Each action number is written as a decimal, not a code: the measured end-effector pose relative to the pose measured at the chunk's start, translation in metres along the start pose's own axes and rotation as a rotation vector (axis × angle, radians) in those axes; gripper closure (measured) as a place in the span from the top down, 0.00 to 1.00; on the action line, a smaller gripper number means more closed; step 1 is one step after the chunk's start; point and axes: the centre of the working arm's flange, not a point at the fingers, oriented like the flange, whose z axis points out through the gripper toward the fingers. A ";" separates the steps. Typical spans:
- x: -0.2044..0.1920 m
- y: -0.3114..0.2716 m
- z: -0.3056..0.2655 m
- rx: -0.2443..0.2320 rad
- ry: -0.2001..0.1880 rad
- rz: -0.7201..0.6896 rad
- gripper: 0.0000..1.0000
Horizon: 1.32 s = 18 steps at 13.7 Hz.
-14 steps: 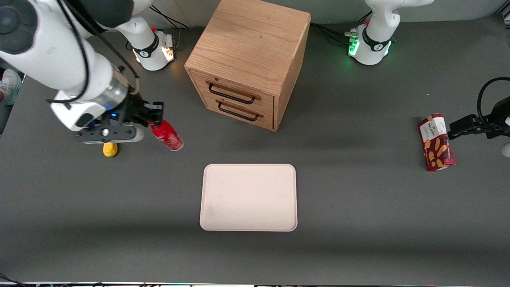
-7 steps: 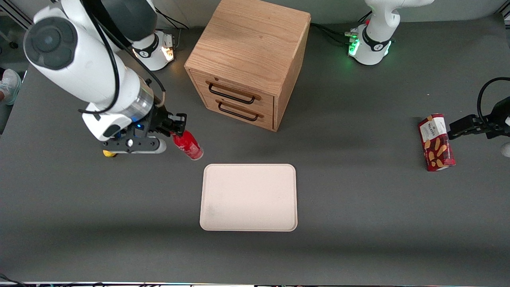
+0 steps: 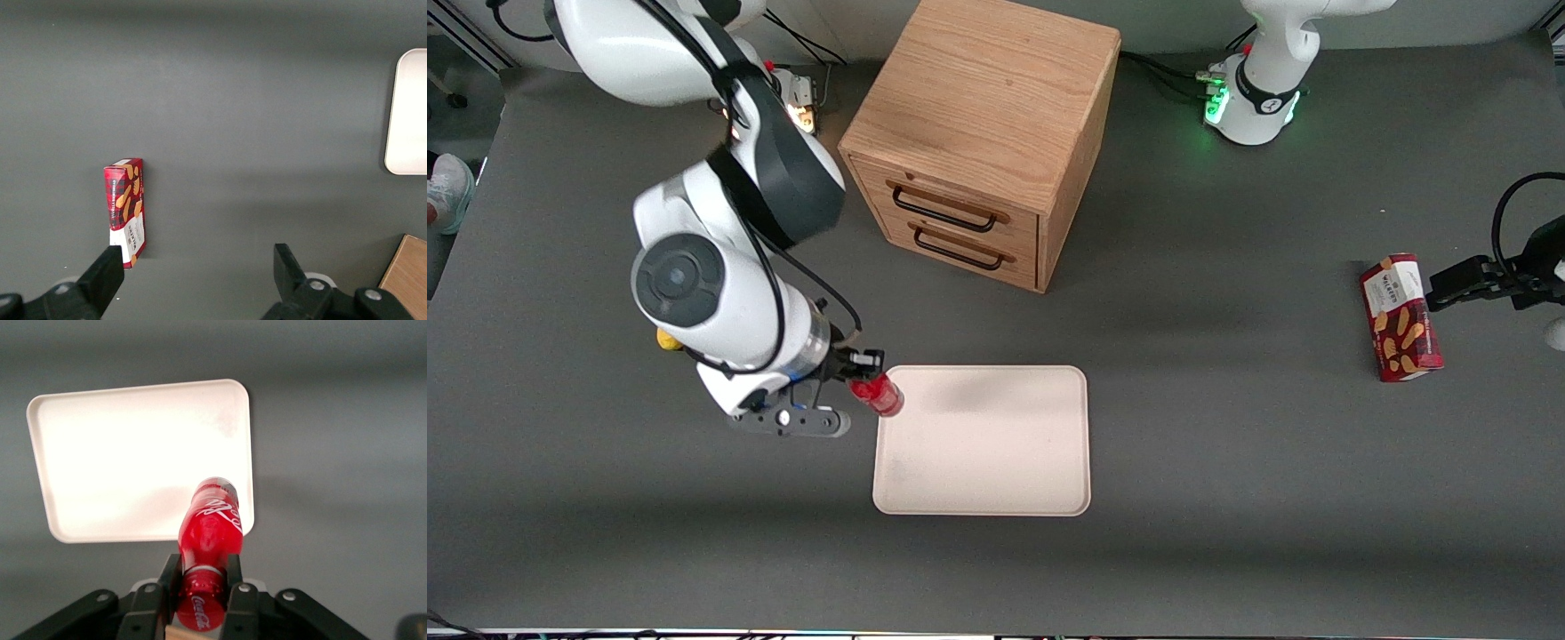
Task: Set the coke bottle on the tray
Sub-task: 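Carry the bottle with the right gripper over to the white tray, then lower the bottle onto the tray and open the right gripper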
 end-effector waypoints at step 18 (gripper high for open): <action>0.024 -0.004 0.119 -0.014 -0.022 0.007 0.31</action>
